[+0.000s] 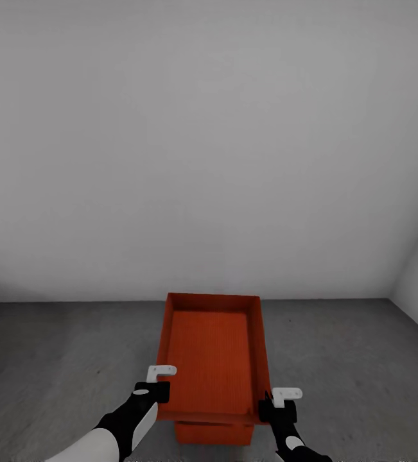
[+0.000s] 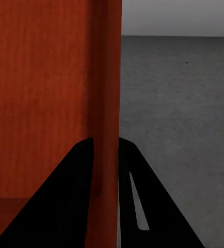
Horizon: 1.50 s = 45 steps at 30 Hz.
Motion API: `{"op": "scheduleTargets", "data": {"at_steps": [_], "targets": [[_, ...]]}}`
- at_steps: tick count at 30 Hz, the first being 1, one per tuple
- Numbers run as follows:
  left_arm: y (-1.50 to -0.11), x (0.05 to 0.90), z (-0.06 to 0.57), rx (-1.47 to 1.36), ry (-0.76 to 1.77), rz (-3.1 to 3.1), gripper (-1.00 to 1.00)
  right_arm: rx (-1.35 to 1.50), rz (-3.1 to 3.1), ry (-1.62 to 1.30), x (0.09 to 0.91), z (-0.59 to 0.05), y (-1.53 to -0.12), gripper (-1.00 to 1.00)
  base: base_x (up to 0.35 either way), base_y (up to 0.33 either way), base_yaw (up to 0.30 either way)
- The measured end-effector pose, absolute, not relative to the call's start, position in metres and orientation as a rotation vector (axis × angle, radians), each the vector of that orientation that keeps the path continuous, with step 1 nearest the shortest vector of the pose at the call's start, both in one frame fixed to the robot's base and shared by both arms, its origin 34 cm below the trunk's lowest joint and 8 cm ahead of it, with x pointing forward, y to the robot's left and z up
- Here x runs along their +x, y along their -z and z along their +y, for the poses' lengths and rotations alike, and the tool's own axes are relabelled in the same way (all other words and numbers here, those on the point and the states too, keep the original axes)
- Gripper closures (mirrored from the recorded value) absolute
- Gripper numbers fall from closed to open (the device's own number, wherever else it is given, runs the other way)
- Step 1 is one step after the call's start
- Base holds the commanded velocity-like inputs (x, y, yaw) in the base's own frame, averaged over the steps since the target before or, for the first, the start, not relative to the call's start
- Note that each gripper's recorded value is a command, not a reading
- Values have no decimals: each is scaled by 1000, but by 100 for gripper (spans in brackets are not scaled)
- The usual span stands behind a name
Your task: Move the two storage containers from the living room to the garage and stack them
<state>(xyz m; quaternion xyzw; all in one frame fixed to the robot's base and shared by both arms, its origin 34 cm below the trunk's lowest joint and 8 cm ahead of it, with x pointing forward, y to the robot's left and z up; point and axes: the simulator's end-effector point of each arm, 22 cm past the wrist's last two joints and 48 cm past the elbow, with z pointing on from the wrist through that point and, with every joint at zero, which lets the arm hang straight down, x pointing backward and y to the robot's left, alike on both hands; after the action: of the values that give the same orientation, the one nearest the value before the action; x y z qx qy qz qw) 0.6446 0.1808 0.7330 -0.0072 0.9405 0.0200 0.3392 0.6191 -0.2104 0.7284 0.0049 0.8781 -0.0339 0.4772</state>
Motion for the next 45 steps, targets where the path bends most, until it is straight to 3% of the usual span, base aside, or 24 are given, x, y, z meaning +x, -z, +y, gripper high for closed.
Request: {"op": "scheduleTargets", "data": {"at_steps": [45], "targets": [[-700,630,182,-28,-52,2514,100,2,2211,82,607,-209,-699,100,23,0,0]]}}
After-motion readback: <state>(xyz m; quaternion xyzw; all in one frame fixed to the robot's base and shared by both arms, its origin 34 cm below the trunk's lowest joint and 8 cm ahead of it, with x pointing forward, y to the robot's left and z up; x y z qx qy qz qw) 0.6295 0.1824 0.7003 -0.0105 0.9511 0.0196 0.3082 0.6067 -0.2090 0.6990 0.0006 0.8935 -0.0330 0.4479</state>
